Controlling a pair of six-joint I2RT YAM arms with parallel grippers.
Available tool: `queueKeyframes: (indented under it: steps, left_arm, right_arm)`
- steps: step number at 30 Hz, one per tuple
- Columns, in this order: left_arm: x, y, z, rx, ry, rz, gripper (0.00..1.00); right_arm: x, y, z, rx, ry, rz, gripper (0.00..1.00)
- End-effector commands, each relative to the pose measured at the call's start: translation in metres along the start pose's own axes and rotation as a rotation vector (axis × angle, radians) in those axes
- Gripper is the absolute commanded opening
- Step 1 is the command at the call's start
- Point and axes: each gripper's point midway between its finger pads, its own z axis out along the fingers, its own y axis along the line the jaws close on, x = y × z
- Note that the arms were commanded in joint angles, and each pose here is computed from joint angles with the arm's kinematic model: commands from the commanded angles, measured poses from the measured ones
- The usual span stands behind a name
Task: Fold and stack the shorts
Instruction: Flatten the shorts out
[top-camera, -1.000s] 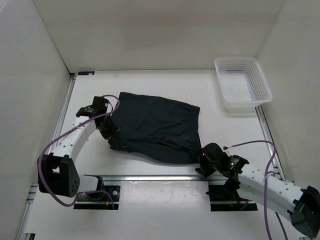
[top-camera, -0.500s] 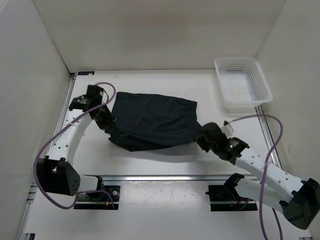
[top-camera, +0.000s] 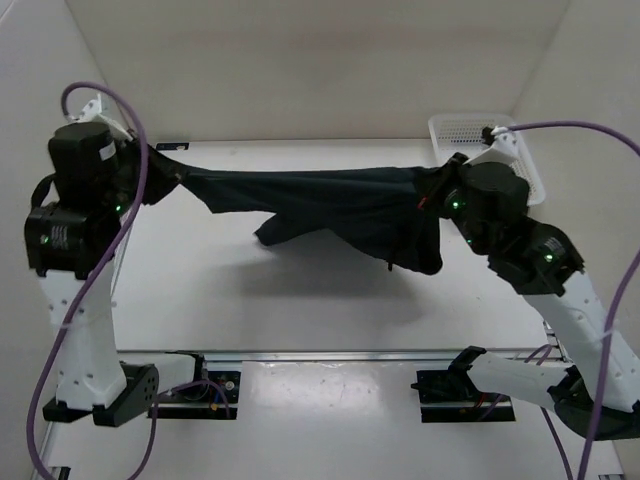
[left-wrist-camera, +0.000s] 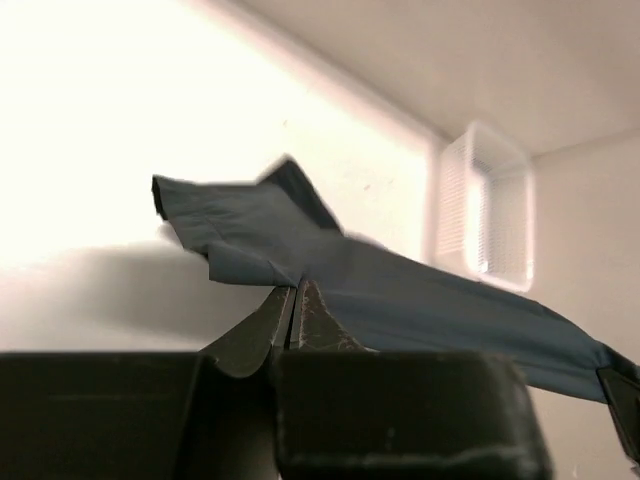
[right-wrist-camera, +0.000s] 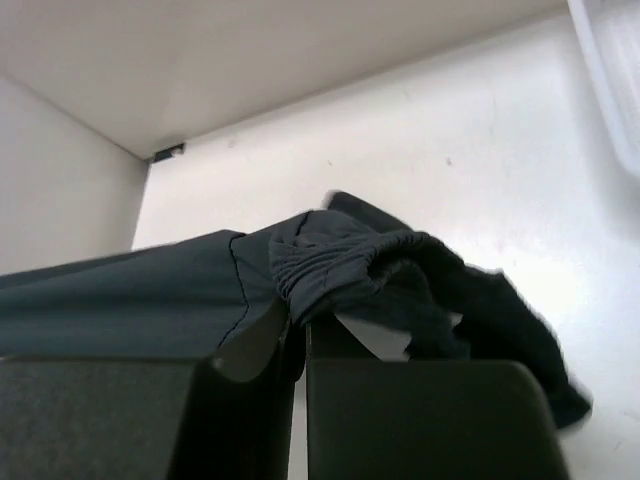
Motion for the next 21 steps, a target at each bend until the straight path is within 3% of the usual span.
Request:
queueKeyframes:
  steps: [1,9,13,16,21]
  left_arm:
    - [-0.03,0.002,-0.059,-0.005,-0.2,-0.008,0.1]
    - [-0.087,-0.01,-0.192,0.089,-0.617,-0.05,0.1]
    - [-0.098,-0.014,-0.225,0.139,-0.709,-0.07,0.1]
    - [-0.103,-0.019,-0.218,0.149,-0.708,-0.069,0.1]
    - [-0.102,-0.019,-0.116,0.029,-0.53,-0.001,0.1]
  right_arm:
    - [-0.043,-0.007,-0.038,-0.027,-0.073,-0.183,0.0]
    - [-0.093,0.013,-0.102,-0.187,-0.137,-0.195,0.0]
    - [-0.105,0.013,-0.119,-0.211,-0.159,-0.181,0.0]
    - [-0.109,0.009,-0.121,-0.189,-0.173,-0.177,0.0]
    - [-0.083,-0.007,-0.071,-0.017,-0.104,-0.264,0.0]
